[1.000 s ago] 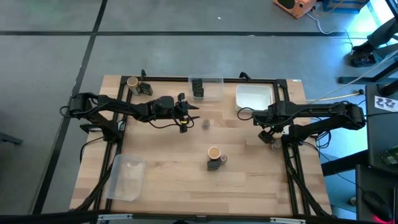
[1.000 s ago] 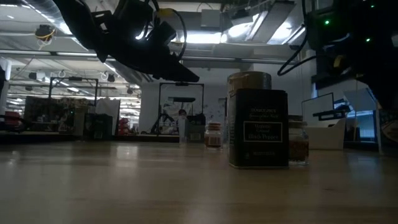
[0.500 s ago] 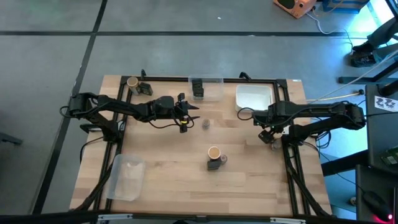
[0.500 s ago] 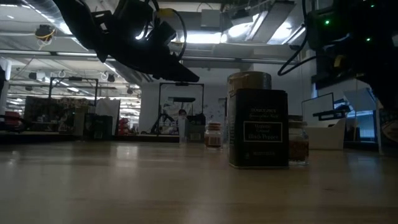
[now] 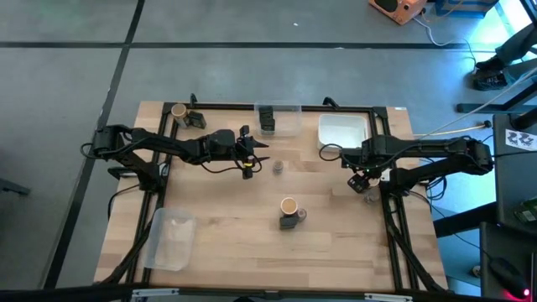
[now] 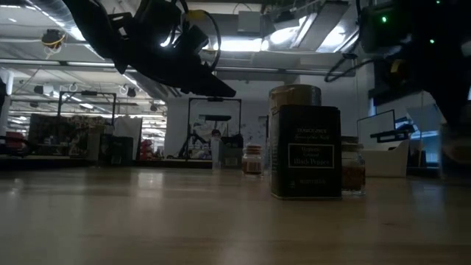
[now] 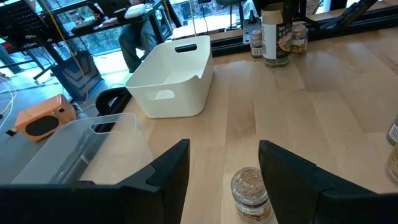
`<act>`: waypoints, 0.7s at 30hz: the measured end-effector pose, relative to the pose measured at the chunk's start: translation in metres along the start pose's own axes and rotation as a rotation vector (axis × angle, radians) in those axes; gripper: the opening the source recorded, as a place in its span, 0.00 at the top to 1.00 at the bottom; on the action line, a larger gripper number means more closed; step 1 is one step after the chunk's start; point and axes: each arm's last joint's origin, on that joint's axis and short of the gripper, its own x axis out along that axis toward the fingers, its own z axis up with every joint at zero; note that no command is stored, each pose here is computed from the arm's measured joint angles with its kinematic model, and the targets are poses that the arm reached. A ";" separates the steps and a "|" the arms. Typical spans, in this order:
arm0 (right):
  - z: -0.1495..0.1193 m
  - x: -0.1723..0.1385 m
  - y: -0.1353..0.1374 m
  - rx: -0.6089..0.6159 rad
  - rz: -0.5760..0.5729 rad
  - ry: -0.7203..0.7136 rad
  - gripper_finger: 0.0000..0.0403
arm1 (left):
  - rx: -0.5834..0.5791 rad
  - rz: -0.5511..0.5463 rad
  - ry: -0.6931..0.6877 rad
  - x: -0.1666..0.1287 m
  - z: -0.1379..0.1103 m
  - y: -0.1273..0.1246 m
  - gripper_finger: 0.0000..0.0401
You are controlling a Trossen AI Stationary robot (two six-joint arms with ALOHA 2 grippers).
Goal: Sort spices by type
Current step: Put the right brown seasoning bottle into the white bin
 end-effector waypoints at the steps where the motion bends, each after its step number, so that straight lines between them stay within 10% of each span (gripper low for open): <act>1: 0.001 -0.004 0.000 -0.001 0.004 -0.015 0.29 | 0.000 0.000 0.000 0.000 0.000 0.000 0.56; 21: 0.032 -0.104 -0.033 0.117 -0.094 -0.489 0.31 | -0.018 0.002 -0.007 0.000 0.001 0.000 0.56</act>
